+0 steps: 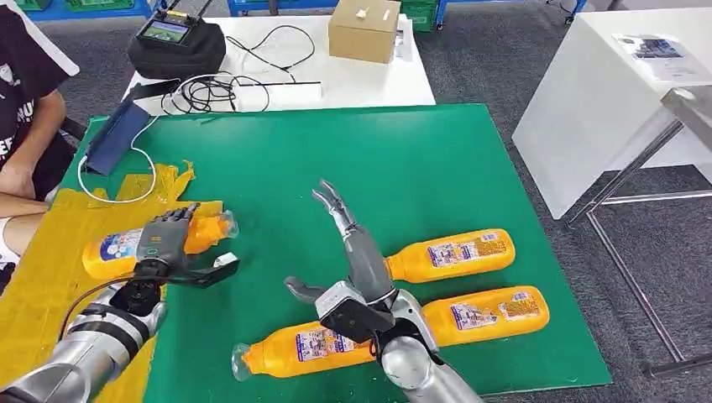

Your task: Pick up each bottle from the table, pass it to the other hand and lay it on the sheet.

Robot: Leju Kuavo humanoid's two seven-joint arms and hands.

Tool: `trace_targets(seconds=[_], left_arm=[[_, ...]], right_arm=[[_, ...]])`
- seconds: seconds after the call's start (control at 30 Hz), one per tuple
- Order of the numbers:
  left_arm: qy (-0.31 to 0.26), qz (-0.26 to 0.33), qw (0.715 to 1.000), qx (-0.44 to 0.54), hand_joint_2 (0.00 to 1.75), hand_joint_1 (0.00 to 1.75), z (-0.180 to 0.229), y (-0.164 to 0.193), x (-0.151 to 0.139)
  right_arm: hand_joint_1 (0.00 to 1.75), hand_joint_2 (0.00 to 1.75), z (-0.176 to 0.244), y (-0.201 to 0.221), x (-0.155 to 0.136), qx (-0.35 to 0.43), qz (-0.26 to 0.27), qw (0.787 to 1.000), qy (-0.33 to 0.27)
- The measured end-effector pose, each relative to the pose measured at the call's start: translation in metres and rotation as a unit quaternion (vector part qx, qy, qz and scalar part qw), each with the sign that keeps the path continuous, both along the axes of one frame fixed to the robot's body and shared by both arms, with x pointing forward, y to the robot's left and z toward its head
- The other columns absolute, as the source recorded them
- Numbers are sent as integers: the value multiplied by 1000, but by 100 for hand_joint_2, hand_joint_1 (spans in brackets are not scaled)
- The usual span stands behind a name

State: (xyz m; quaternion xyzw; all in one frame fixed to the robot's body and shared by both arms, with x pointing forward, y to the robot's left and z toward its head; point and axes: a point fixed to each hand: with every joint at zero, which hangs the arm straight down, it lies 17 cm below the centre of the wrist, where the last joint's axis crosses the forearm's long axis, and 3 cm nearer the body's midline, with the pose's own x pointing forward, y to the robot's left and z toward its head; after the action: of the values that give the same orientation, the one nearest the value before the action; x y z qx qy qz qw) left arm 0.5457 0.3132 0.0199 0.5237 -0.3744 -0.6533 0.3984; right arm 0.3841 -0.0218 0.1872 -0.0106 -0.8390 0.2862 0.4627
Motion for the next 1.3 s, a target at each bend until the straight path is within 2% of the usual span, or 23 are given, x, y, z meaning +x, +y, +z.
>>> trace_targets(seconds=[0.2,0.37,0.53,0.63,0.7,0.8,0.87,1.0,1.03,1.13,1.3], left_arm=[[56,-19,992,-111,175,0,-14,-22,-5],[80,-25,977,-194,175,0,-14,-37,-7],[84,-45,953,-287,175,0,-5,-53,-8],[79,-52,945,-313,175,0,-1,-57,-10],[41,-69,940,-332,175,0,14,-61,-8],[-61,-96,929,-351,175,0,52,-65,-9],[-109,-111,915,-372,175,0,75,-69,-15],[-126,-116,908,-381,175,0,84,-71,-18],[-162,-130,891,-404,175,0,107,-75,-29],[-201,-138,867,-435,175,0,132,-73,-39],[-222,-141,848,-461,175,0,146,-75,-51]], right_arm=[[0,175,-9,3,-1,-30,0,1000,-1],[0,175,-20,10,-4,-70,15,997,-3],[0,175,-47,29,-24,-108,95,989,29],[0,175,-59,33,-34,-118,123,985,38],[0,175,-66,36,-42,-124,153,979,46],[0,175,-83,32,-56,-155,185,970,40],[0,175,-94,24,-63,-175,199,964,34],[0,175,-100,20,-66,-183,204,961,33],[0,175,-115,6,-71,-215,211,953,31],[0,175,-141,-16,-68,-286,202,936,26],[0,175,-168,-46,-55,-377,168,911,13]])
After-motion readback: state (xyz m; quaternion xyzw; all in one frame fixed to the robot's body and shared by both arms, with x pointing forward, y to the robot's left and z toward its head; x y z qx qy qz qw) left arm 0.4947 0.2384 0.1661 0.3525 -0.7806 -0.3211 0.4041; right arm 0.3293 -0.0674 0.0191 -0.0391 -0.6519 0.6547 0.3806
